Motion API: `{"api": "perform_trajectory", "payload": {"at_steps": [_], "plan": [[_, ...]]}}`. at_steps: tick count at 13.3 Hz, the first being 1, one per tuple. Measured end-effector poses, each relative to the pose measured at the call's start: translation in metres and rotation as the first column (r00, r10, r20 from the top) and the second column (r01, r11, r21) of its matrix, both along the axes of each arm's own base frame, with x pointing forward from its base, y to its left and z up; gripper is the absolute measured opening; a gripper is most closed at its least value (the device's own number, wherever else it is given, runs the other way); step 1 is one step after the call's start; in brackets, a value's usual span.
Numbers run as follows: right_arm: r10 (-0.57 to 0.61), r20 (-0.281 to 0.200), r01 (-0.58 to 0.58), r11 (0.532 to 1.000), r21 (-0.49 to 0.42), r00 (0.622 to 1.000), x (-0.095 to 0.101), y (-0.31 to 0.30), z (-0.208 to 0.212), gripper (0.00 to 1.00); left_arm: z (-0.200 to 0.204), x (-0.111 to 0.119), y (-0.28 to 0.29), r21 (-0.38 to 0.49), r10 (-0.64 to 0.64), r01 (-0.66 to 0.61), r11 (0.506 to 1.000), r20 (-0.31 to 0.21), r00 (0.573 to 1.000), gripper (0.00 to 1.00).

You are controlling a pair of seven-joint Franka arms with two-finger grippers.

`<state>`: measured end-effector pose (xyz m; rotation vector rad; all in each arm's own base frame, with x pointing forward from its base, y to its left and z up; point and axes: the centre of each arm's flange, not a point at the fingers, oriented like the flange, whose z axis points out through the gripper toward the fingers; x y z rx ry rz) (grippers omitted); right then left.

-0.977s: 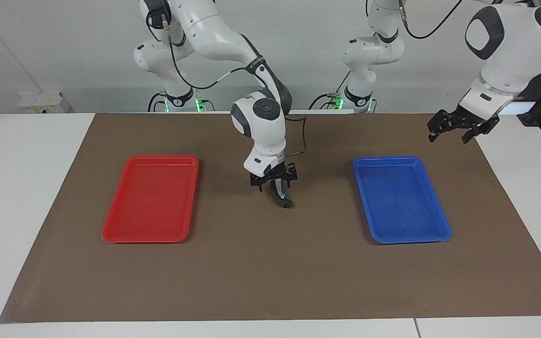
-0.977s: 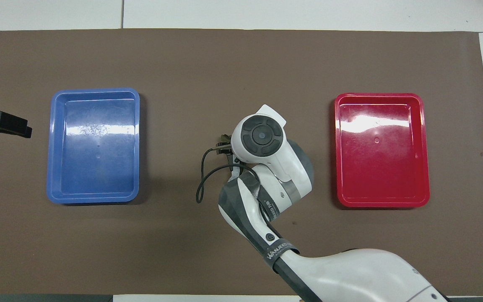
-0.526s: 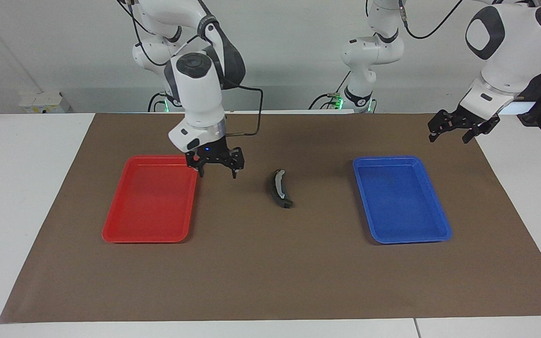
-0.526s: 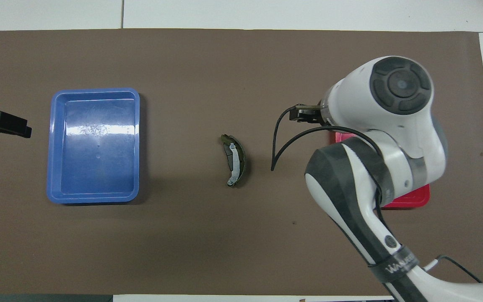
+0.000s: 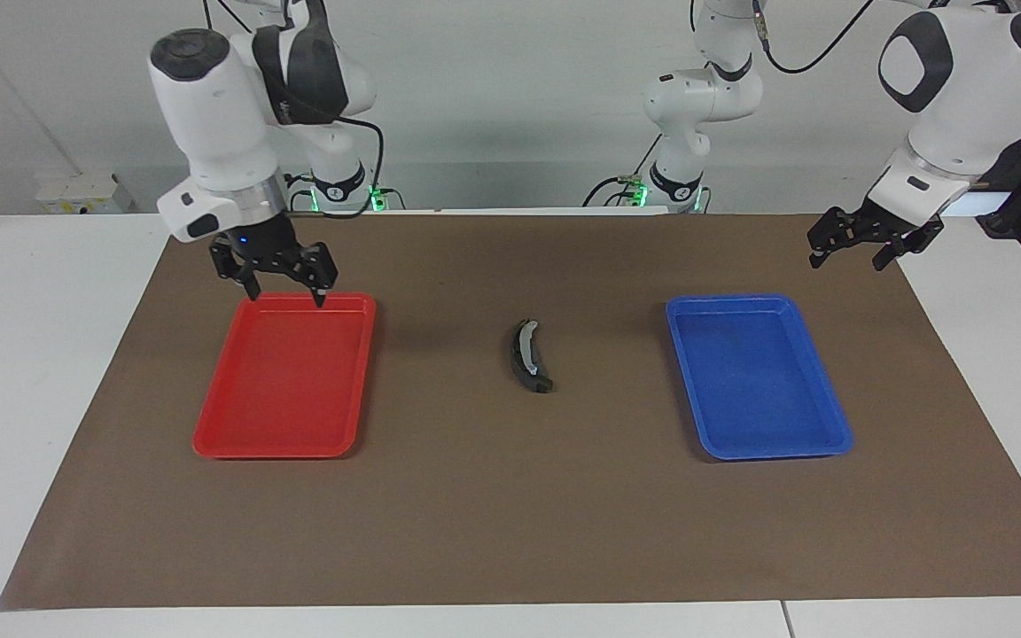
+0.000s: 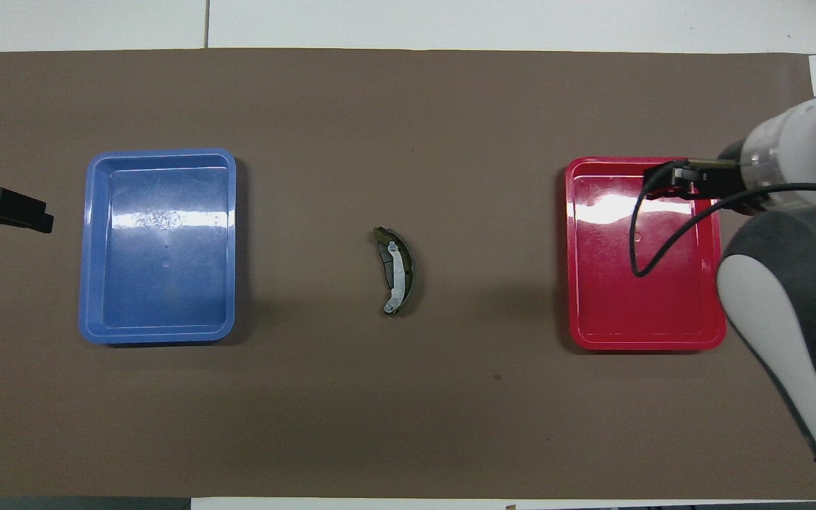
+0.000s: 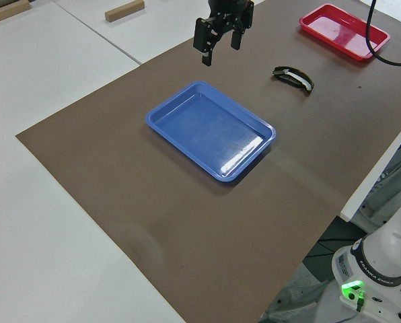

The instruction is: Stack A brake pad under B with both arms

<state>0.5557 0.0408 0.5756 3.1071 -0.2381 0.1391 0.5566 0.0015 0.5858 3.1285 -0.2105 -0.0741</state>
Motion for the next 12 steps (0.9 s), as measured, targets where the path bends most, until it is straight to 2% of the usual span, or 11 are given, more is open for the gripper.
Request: {"api": "perform_trajectory", "payload": {"at_steps": [3, 5, 7, 12], "plan": [[-0.026, -0.046, 0.026, 1.000, 0.001, 0.999, -0.028, -0.039, 0.035, 1.00, 0.000, 0.000, 0.000, 0.000, -0.001, 0.001, 1.000, 0.000, 1.000, 1.00], [-0.049, -0.091, 0.049, 0.999, 0.000, 0.995, -0.038, -0.050, 0.051, 1.00, 0.000, 0.000, 0.000, 0.000, -0.001, 0.001, 1.000, 0.000, 1.000, 1.00], [-0.059, -0.137, 0.061, 0.998, 0.006, 0.989, -0.043, -0.054, 0.060, 1.00, 0.000, 0.000, -0.001, 0.000, -0.001, 0.001, 1.000, 0.001, 1.000, 1.00], [-0.051, -0.172, 0.055, 0.998, 0.016, 0.984, -0.039, -0.052, 0.053, 1.00, 0.000, 0.000, -0.001, 0.000, -0.002, 0.002, 1.000, 0.001, 1.000, 1.00]]}}
